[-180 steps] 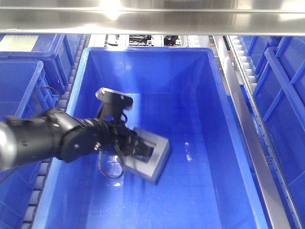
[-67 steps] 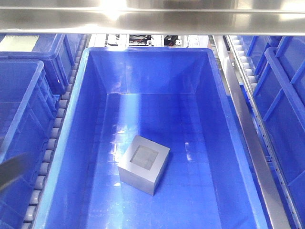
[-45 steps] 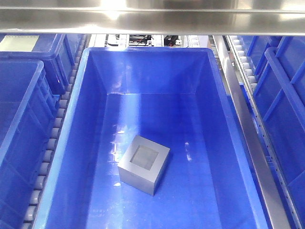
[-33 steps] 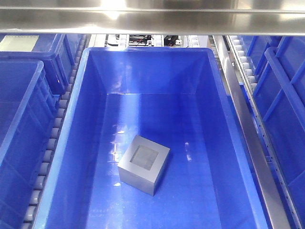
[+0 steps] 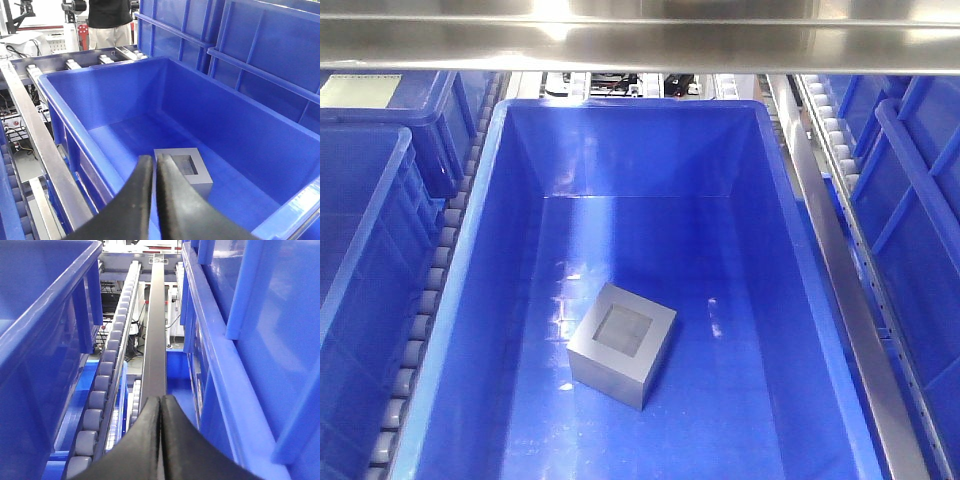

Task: Sort gray base to blue bin

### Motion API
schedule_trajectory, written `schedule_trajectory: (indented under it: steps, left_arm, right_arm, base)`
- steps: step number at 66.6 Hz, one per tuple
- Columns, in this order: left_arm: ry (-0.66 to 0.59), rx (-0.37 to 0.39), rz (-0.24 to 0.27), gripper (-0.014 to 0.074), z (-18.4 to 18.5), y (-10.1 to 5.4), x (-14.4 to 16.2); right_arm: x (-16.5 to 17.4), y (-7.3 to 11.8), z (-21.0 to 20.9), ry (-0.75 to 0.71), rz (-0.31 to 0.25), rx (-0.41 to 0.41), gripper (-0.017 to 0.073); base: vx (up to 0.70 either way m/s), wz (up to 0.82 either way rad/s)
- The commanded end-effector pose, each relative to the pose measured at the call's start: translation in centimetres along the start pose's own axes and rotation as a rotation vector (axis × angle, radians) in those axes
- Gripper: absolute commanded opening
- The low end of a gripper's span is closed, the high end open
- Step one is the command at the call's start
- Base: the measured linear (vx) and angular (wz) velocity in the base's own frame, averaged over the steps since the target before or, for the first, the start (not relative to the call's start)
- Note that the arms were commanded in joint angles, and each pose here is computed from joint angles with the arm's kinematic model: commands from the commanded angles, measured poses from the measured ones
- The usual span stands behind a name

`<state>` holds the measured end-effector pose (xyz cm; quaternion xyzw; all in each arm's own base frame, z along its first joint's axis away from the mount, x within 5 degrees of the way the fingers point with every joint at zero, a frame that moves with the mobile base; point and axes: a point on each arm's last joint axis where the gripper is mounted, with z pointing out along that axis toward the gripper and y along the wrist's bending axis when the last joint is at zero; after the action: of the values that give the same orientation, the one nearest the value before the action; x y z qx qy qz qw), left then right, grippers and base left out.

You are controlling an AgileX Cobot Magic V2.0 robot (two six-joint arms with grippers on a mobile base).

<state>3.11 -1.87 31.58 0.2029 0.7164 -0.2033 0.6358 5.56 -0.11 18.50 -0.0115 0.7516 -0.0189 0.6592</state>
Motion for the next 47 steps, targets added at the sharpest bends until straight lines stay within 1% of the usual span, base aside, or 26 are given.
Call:
schedule_trajectory:
  steps: [1, 16, 22, 26, 29, 33, 34, 37, 42, 47]
  left_arm:
    - [-0.076, 0.015, -0.006, -0.0008, -0.1, -0.1, -1.3]
    - [-0.079, 0.015, -0.006, -0.0008, -0.1, -0.1, -1.3]
    - [-0.059, 0.012, -0.005, -0.0008, 0.2, -0.1, -0.7]
    - [-0.052, -0.006, -0.02, -0.0008, 0.2, 0.0, -0.1]
    - [-0.057, -0.036, -0.037, -0.0008, 0.1, 0.0, 0.3]
    - [-0.066, -0.095, -0.053, -0.0008, 0.0, 0.2, 1.1]
    - [-0.071, -0.119, -0.055, -0.0008, -0.1, 0.3, 1.3]
    - [-0.083, -0.173, -0.051, -0.0008, -0.2, 0.5, 1.9]
    - [-0.091, -0.286, -0.049, -0.0008, -0.1, 0.9, 3.2]
    - [-0.108, -0.368, -0.049, -0.0008, 0.2, 1.4, 4.5]
  right_arm:
    - [-0.6, 0.0, 0.0, -0.08, -0.02, 0.004, -0.0005]
    - [-0.6, 0.0, 0.0, -0.08, -0.02, 0.004, -0.0005]
    - [-0.6, 0.0, 0.0, -0.08, -0.02, 0.004, -0.0005]
    - [-0.6, 0.0, 0.0, -0.08, -0.02, 0.004, -0.0005]
    - [-0.6, 0.0, 0.0, -0.08, -0.02, 0.004, -0.0005]
    - [-0.6, 0.0, 0.0, -0.08, -0.02, 0.004, -0.0005]
    - [-0.6, 0.0, 0.0, -0.08, -0.02, 0.004, -0.0005]
    - [-0.6, 0.0, 0.0, -0.08, -0.02, 0.004, -0.0005]
    - [-0.6, 0.0, 0.0, -0.08, -0.02, 0.004, -0.0005]
    - [-0.6, 0.0, 0.0, -0.08, -0.02, 0.004, -0.0005]
  base:
    - [0.0, 0.0]
    - [0.0, 0.0]
    - [0.0, 0.0]
    - [0.0, 0.0]
    - [0.0, 0.0]
    - [0.0, 0.0]
    - [0.0, 0.0]
    - [0.0, 0.0]
    - [0.0, 0.0]
    - [0.0, 0.0]
